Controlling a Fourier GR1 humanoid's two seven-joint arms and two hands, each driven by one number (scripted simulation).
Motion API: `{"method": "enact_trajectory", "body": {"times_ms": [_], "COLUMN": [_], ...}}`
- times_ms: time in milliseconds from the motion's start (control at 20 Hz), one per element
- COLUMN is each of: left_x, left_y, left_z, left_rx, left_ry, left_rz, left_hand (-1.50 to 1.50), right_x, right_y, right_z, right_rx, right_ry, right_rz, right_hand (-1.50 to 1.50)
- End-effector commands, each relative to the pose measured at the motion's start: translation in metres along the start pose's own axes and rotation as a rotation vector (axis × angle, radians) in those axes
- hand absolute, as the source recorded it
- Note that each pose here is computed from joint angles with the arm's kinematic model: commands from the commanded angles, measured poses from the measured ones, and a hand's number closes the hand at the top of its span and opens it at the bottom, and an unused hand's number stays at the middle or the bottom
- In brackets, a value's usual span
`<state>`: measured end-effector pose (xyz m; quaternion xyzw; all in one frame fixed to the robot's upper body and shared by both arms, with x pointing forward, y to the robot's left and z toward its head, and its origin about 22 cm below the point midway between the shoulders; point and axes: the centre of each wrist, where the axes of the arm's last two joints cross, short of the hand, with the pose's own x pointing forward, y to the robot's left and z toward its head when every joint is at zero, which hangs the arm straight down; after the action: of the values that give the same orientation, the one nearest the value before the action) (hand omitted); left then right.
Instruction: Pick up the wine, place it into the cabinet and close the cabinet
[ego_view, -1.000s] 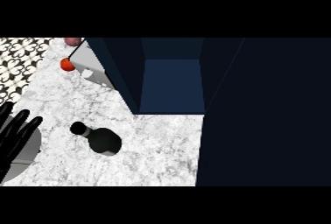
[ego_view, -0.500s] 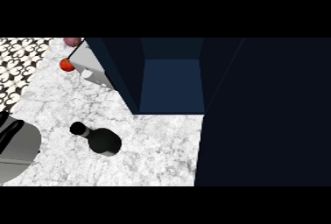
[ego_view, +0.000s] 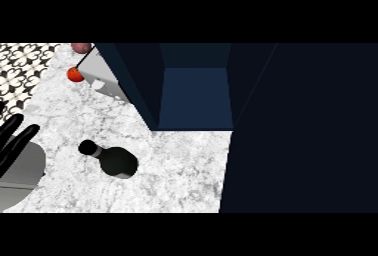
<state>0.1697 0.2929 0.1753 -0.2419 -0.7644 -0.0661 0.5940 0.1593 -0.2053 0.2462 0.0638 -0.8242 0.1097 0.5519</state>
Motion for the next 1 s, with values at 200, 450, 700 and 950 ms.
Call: {"method": "enact_trajectory", "body": {"times_ms": [200, 450, 700, 950], "left_x": [-0.007, -0.023, -0.043, -0.072], "left_y": [0.004, 0.007, 0.025, 0.026], "left_z": [-0.018, -0.007, -0.013, -0.019], "left_rx": [0.063, 0.1, 0.135, 0.119], "left_ry": [0.001, 0.009, 0.029, 0.073], "left_rz": [-0.012, -0.032, -0.082, -0.08], "left_hand": [-1.5, -1.5, -1.5, -1.5], "right_x": [0.027, 0.037, 0.041, 0.05], "right_y": [-0.002, -0.005, 0.0, 0.006], "right_z": [0.033, 0.027, 0.034, 0.032], "right_rx": [0.034, 0.035, 0.037, 0.074], "right_ry": [-0.062, -0.034, -0.06, -0.041], "right_rz": [-0.032, -0.002, -0.021, -0.019], "right_hand": [-1.5, -1.5, -1.5, -1.5]}}
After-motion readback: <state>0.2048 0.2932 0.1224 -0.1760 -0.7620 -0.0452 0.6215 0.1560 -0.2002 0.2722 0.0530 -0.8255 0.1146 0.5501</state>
